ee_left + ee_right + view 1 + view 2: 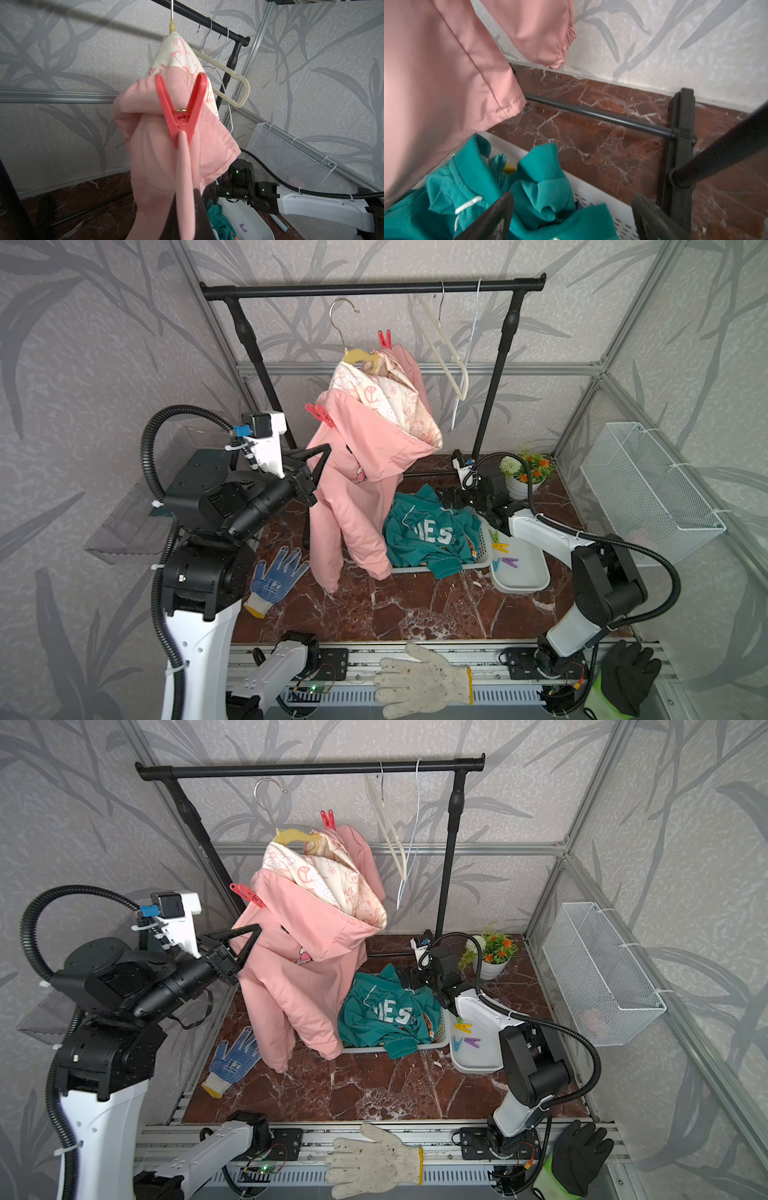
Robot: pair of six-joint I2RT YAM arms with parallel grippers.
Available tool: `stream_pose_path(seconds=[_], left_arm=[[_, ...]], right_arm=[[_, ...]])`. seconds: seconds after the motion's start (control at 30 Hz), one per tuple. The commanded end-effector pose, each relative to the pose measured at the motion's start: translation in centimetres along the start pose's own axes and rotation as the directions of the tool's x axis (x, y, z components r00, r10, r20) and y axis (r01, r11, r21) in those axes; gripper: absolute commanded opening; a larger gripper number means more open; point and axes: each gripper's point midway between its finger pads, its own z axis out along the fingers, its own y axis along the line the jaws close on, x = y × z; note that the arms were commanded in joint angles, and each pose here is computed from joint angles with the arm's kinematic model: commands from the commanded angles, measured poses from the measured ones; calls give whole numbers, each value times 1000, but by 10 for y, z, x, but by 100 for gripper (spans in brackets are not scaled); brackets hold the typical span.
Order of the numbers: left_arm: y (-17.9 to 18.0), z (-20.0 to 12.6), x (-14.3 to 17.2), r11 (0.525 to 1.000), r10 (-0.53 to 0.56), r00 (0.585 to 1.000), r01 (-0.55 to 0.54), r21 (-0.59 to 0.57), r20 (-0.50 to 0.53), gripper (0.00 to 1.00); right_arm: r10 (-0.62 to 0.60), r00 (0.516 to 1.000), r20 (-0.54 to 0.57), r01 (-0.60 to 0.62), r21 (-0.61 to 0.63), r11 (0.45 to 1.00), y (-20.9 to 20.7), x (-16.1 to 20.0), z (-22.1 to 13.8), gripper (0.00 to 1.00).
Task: Remove the clothespins securing jackets to the hanger
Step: Adjust the jacket in the basket.
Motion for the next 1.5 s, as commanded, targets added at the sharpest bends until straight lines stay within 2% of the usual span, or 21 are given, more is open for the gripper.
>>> stream_pose_path(seconds=[0.0, 0.17, 0.3, 0.4, 0.6, 0.77, 0.9, 1.0, 1.27, 1.47], left_arm=[[-35, -26, -52, 992, 79, 979, -96, 82, 188, 0], [-34, -22, -50, 993, 58, 982, -76, 96, 181, 0], [-35, -20, -50, 992, 50, 982, -70, 105, 180, 0], [-36, -21, -51, 992, 48, 982, -68, 110, 183, 0], [-35, -19, -49, 992, 45, 983, -65, 111, 178, 0], [-36, -17, -48, 991, 39, 984, -60, 120, 172, 0], [-36, -19, -47, 992, 45, 984, -65, 112, 170, 0], [-36, -23, -46, 992, 54, 984, -72, 103, 170, 0], [-34, -25, -46, 993, 68, 982, -84, 86, 175, 0], [-34, -22, -44, 992, 59, 984, -77, 98, 170, 0]], right_arm=[[-59, 988, 140, 61, -5, 998, 5, -26, 13, 89], [-61, 967, 248, 73, -38, 997, 18, -48, 31, 89], [-50, 922, 384, 78, -57, 995, 30, -67, 45, 90], [-37, 907, 420, 68, -59, 996, 35, -71, 56, 95], [-91, 889, 449, 104, -4, 995, 51, -86, 72, 95], [-129, 870, 476, 94, 97, 991, 42, -101, 84, 94], [-184, 866, 466, 132, 142, 981, 39, -110, 95, 88], [-226, 865, 448, 157, 186, 970, 34, -110, 96, 88], [-264, 873, 410, 187, 218, 958, 29, -92, 84, 88], [-263, 865, 428, 189, 208, 960, 31, -103, 92, 89]])
